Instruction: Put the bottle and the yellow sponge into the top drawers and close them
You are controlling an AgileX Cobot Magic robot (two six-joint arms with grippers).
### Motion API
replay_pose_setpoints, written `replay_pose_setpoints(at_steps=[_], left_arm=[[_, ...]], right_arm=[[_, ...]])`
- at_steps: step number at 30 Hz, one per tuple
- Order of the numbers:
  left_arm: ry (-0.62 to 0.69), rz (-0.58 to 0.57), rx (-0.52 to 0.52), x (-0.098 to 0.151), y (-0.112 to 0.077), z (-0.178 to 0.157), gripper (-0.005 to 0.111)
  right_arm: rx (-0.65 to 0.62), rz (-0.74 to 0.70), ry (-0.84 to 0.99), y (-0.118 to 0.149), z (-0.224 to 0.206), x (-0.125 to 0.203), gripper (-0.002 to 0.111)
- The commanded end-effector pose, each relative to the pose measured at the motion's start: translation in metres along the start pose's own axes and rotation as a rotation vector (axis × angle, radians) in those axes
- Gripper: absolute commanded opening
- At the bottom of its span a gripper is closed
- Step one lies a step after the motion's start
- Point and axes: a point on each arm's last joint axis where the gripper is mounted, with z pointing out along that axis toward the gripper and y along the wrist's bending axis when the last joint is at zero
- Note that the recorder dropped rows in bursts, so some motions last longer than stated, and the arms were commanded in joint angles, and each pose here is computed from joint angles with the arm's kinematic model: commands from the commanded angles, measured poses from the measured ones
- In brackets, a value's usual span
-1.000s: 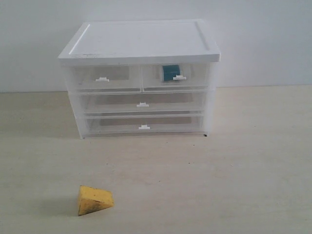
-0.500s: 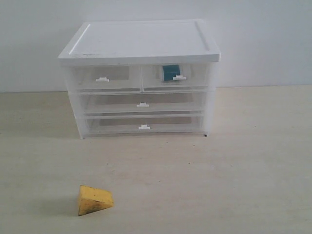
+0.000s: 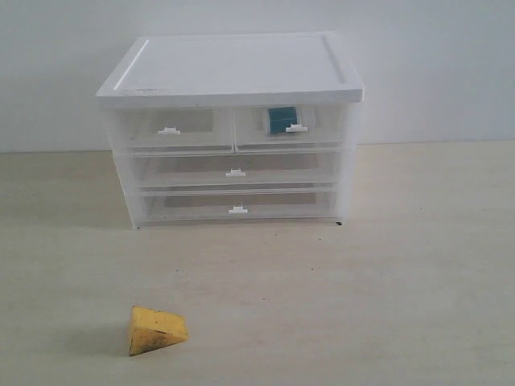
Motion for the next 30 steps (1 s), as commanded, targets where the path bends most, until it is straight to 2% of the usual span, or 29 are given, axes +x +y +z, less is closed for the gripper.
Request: replay_pose_setpoints(at_steps=[1, 10, 22, 27, 30], left_arm=[[0.0, -0.004, -0.002, 0.001, 0.0, 0.0, 0.004], [0.0, -0.004, -0.002, 0.001, 0.0, 0.0, 0.004], [0.0, -0.004, -0.002, 0.001, 0.0, 0.0, 0.004], [0.0, -0.004, -0.002, 0.001, 0.0, 0.0, 0.004], [0.0, -0.004, -0.002, 0.001, 0.0, 0.0, 0.004]], right_arm=[[0.005, -0.03, -0.023, -0.001, -0.009, 0.029, 0.0], [0.009, -0.025, -0.056, -0.001, -0.02, 0.068, 0.0], [0.005, -0.011, -0.029, 0.0, -0.02, 0.077, 0.0], [-0.051, -0.036, -0.016, 0.006, -0.012, 0.09, 0.0], [-0.08, 0.0, -0.046, 0.01, -0.003, 0.103, 0.0]])
